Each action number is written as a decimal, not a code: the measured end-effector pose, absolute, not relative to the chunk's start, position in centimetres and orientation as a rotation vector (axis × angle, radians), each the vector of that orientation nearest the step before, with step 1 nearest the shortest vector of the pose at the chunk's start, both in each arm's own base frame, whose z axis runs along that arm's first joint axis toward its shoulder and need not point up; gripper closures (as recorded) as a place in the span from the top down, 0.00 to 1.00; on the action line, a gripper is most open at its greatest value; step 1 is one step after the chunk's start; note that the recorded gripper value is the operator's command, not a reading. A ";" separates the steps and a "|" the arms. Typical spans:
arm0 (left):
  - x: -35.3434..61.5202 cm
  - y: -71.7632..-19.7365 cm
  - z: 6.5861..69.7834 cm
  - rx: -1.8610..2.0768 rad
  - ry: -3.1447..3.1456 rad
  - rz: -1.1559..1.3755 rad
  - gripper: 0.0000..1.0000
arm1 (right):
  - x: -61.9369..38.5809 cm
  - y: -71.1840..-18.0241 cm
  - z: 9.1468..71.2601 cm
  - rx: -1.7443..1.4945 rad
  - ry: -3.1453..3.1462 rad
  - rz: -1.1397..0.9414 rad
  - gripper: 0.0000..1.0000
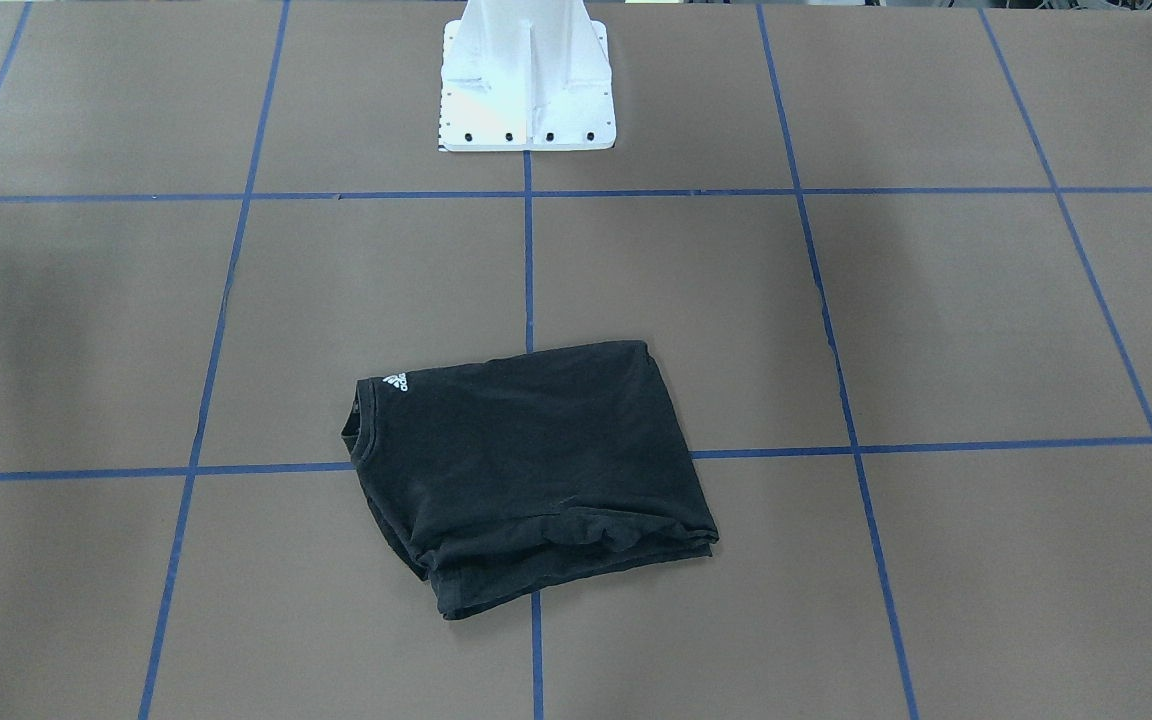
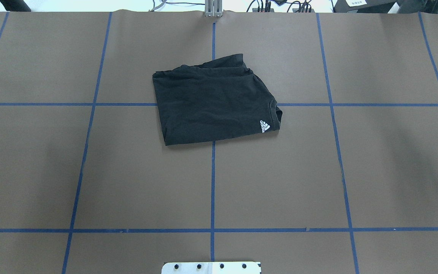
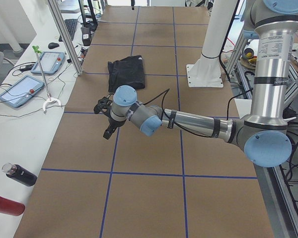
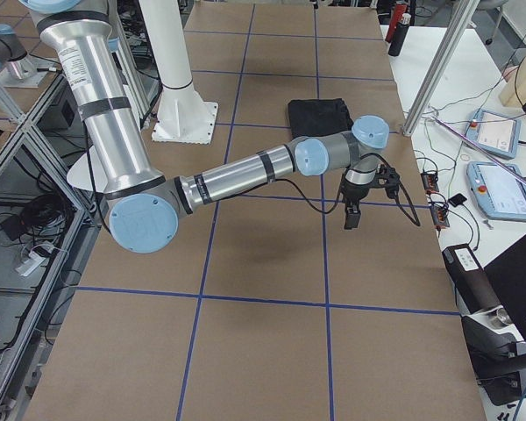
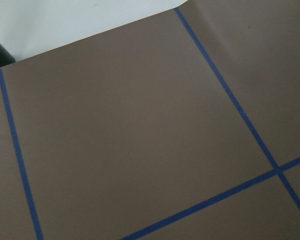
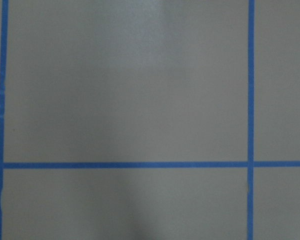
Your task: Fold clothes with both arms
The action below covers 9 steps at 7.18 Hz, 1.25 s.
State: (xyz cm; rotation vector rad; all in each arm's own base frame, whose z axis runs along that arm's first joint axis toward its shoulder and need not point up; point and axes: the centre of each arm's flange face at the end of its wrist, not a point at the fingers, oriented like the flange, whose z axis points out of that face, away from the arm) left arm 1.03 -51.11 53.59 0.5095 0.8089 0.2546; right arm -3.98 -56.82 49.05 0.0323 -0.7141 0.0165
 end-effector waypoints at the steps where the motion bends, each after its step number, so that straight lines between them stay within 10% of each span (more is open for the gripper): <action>1: 0.3 -49.9 55.1 0.489 0.804 0.246 1.00 | -3.3 -54.8 49.5 0.030 -0.713 0.009 1.00; 9: -2.2 -44.5 56.5 0.394 0.840 0.172 1.00 | -2.4 -51.6 48.2 -0.002 -0.705 -0.064 1.00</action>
